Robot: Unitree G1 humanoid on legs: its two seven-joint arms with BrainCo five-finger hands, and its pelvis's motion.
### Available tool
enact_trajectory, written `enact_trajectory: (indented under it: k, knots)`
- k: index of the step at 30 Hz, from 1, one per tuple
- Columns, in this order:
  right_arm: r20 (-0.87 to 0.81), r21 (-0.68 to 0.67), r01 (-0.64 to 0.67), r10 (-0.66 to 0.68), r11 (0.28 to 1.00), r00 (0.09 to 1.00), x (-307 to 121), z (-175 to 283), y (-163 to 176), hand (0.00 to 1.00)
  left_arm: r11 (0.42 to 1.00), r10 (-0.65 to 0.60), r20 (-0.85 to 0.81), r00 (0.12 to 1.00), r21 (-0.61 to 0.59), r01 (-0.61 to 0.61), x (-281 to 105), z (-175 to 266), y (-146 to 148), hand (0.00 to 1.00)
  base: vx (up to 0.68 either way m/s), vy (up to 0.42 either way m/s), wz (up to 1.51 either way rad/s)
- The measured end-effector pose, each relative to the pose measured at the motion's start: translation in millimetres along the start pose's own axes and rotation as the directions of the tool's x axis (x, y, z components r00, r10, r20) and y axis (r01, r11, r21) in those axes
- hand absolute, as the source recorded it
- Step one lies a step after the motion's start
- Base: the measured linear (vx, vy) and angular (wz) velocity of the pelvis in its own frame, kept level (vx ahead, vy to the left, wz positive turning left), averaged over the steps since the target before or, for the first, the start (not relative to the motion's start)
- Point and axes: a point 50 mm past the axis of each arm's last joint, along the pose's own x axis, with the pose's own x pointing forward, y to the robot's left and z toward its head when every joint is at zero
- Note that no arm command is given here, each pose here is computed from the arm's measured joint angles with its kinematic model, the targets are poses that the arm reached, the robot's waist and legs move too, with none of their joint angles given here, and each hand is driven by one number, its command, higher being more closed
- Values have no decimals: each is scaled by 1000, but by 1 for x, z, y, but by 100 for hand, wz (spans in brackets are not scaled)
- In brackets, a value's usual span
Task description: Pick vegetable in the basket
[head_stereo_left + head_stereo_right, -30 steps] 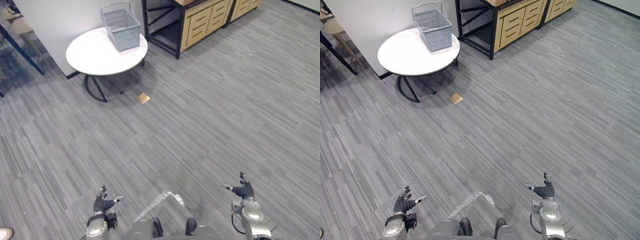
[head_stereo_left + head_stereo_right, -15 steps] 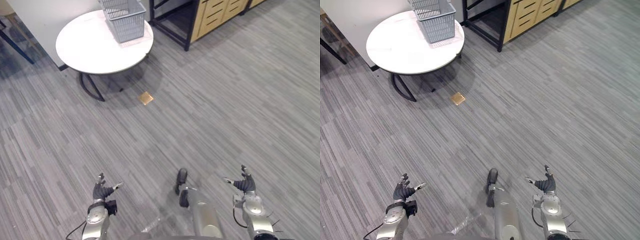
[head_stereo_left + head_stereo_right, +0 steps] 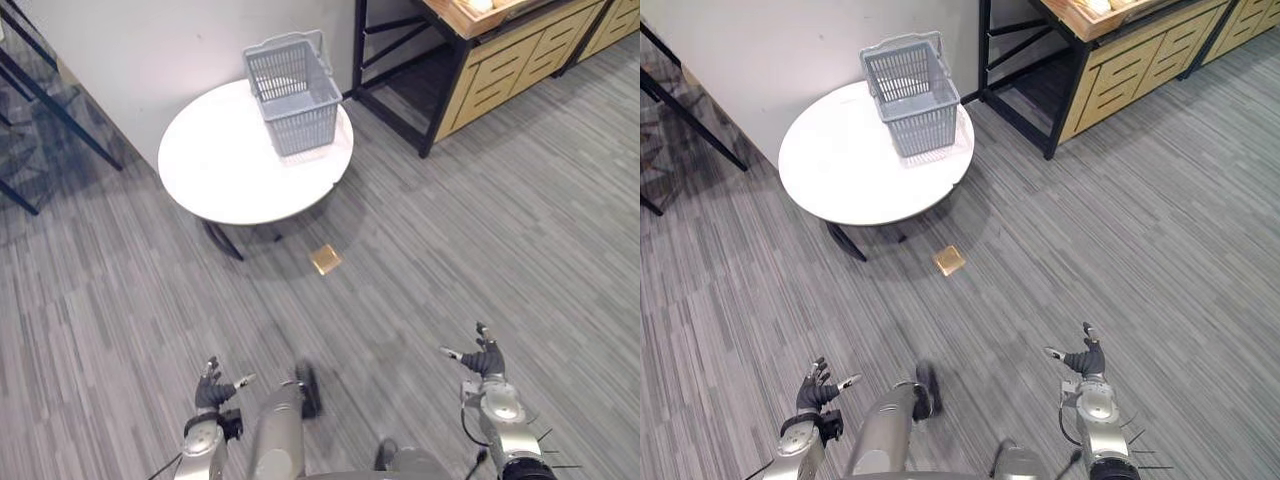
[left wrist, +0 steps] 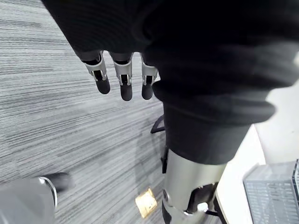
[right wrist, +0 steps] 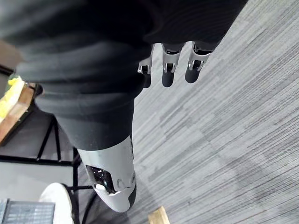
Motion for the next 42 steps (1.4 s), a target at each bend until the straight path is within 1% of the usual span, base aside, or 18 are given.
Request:
enact_trajectory:
  k: [3,5,11,14,16,18,21,24,26,30,33,35,37,40,42]
  knots:
    - [-16,-3,-6,6,1000,1000,-1,-3,3,0,1000,-4,19,1000,-21,4,3,7,-5,0,743,288,3]
    - [-11,-3,-18,18,1000,1000,-1,-1,7,0,999,-11,-8,1000,-31,11,1,1,-10,0,581,238,-16]
    - [3,-54,-103,104,993,995,-8,-1,30,0,1000,-3,8,1000,-1,3,3,4,-2,0,530,87,5]
    - [-21,-63,-97,95,993,995,-12,-10,25,0,1000,-10,18,1000,0,10,8,10,-5,0,437,-122,82]
    - [-57,-70,-90,86,993,995,-18,-22,20,0,1000,-14,0,1000,8,14,8,6,-7,0,647,-291,126]
    - [-102,-75,-79,72,994,992,-24,-35,14,0,999,-23,-34,999,39,24,5,-4,-9,0,571,-300,81]
    - [-99,-50,-53,48,997,994,-22,-33,10,0,997,-41,-49,998,60,44,2,-9,-12,0,399,-222,48]
    - [-78,-15,-47,45,999,996,-30,-31,8,0,999,-50,-43,998,11,51,-1,-8,-23,0,448,-228,40]
    - [-51,26,-42,44,999,998,-29,-23,11,0,998,-55,-48,997,7,55,-2,-10,-25,0,345,-80,-10]
    - [-34,70,-19,21,997,999,-24,-16,12,0,998,-56,-52,997,6,56,-3,-11,-25,0,324,48,-7]
    - [-20,70,3,-2,998,1000,-22,-11,9,0,998,-51,-64,997,21,53,-2,-13,-23,0,272,161,1]
    - [104,49,9,-14,999,994,-18,17,5,0,996,-64,-51,997,58,67,0,-10,-22,0,230,156,20]
    - [218,-3,8,-7,1000,976,-14,45,6,0,994,-57,-61,996,85,62,-1,-14,-18,0,130,92,-2]
    - [404,-161,44,25,986,914,-8,88,11,0,989,-49,-65,997,134,57,-2,-17,-9,0,48,19,-5]
    - [513,-294,106,63,950,856,-3,117,13,0,985,-65,-74,995,158,76,-3,-19,-9,0,-19,-14,3]
